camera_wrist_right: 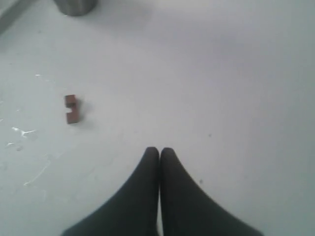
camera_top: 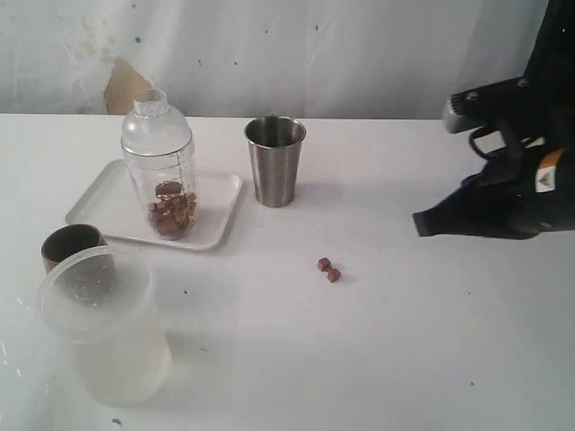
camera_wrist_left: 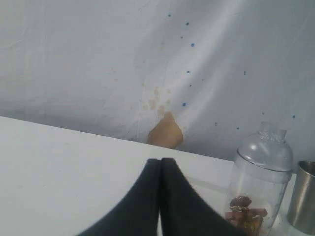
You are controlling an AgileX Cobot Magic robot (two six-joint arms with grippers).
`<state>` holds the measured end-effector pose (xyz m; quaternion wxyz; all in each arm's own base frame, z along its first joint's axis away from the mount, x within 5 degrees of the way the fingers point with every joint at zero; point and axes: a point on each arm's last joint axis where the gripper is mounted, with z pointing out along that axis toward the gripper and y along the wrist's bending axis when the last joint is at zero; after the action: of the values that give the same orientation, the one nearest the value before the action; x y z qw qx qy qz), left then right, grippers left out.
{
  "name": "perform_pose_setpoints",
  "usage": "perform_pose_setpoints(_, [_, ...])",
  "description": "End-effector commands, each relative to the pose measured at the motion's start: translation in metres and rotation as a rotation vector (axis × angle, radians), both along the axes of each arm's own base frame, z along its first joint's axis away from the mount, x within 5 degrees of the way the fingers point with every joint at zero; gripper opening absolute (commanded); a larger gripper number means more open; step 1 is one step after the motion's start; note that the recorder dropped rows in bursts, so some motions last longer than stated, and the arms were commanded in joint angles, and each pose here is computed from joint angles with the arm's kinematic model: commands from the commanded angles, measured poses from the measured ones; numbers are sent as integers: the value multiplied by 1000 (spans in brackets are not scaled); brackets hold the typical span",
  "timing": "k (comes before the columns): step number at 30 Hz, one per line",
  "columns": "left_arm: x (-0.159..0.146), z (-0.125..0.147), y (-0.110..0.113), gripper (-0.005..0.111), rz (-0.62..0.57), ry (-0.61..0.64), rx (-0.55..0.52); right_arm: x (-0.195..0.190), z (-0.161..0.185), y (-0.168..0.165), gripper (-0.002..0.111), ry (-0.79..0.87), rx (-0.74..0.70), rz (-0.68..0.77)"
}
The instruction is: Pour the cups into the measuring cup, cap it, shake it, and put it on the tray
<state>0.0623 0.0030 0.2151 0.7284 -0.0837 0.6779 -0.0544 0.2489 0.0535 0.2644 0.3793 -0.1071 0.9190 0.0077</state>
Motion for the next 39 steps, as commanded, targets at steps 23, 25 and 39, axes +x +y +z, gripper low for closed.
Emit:
perform_pose_setpoints(23, [0, -1, 0, 0, -2, -10, 5, -159, 13, -50, 0, -648, 271, -197])
perform_pose_setpoints(25, [0, -1, 0, 0, -2, -10, 5, -167, 1, -50, 0, -659, 292, -205])
perform_pose_setpoints(39, [0, -1, 0, 0, -2, -6, 5, -198, -29, -51, 0, -851, 391, -190])
